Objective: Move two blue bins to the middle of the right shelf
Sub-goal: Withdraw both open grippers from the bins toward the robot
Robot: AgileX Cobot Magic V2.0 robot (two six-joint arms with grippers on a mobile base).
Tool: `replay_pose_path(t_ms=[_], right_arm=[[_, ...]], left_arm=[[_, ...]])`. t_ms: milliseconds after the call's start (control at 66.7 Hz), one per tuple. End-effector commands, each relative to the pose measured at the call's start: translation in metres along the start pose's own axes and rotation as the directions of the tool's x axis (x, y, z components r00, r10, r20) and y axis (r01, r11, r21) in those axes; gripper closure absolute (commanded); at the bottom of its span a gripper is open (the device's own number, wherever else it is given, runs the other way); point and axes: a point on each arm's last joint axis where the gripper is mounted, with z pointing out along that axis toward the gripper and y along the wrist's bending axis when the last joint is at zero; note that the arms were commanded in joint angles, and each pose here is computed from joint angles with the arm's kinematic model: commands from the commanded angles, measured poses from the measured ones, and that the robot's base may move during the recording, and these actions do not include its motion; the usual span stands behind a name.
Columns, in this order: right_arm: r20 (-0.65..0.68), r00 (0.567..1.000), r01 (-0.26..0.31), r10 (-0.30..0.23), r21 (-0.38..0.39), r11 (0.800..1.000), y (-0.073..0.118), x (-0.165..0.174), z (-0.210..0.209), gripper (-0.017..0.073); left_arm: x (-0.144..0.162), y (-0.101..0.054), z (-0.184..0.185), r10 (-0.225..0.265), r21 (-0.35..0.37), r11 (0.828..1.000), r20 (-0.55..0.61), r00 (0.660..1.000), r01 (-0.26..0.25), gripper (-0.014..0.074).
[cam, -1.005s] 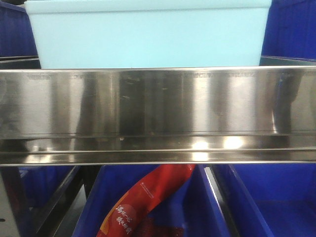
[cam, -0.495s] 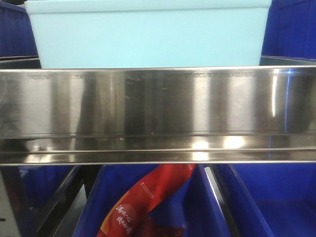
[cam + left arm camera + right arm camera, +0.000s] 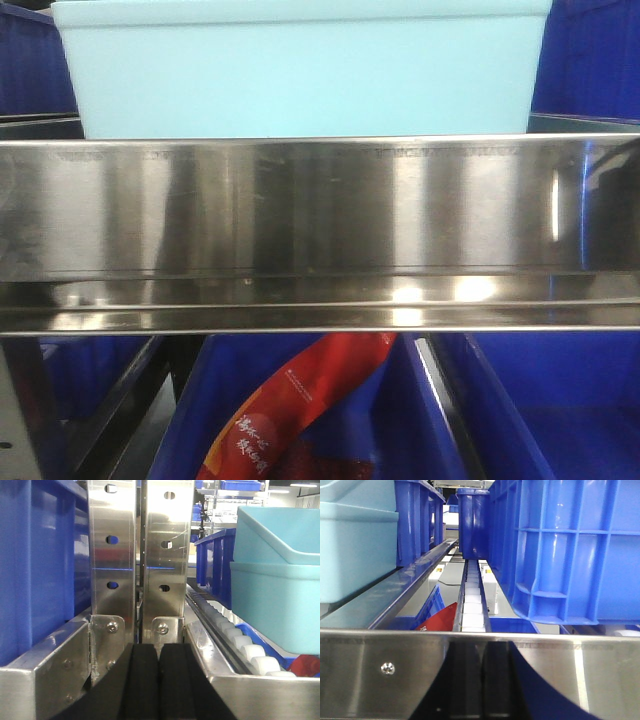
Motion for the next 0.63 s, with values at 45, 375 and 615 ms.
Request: replay_pose_path(t_ms=[45, 375, 615], right_arm=[[0.026, 1.0, 0.003, -0.003, 0.007, 1.0, -0.0004, -0.0014, -0.0001, 0.0713], [0.026, 1.0, 0.003, -0.003, 0.007, 1.0, -0.0004, -0.0014, -0.0001, 0.0713], [0.026, 1.0, 0.003, -0.003, 0.007, 1.0, -0.0004, -0.0014, -0.0001, 0.0713]], left_arm=[[-0.003, 0.0002, -0.0005, -0.002, -0.004, 1.0, 0.029, 1.0, 0.002, 0.0705], [-0.003, 0.0002, -0.0005, -0.002, -0.004, 1.0, 0.029, 1.0, 0.002, 0.0705], [-0.003, 0.0002, -0.0005, -0.002, -0.004, 1.0, 0.029, 1.0, 0.002, 0.0705]])
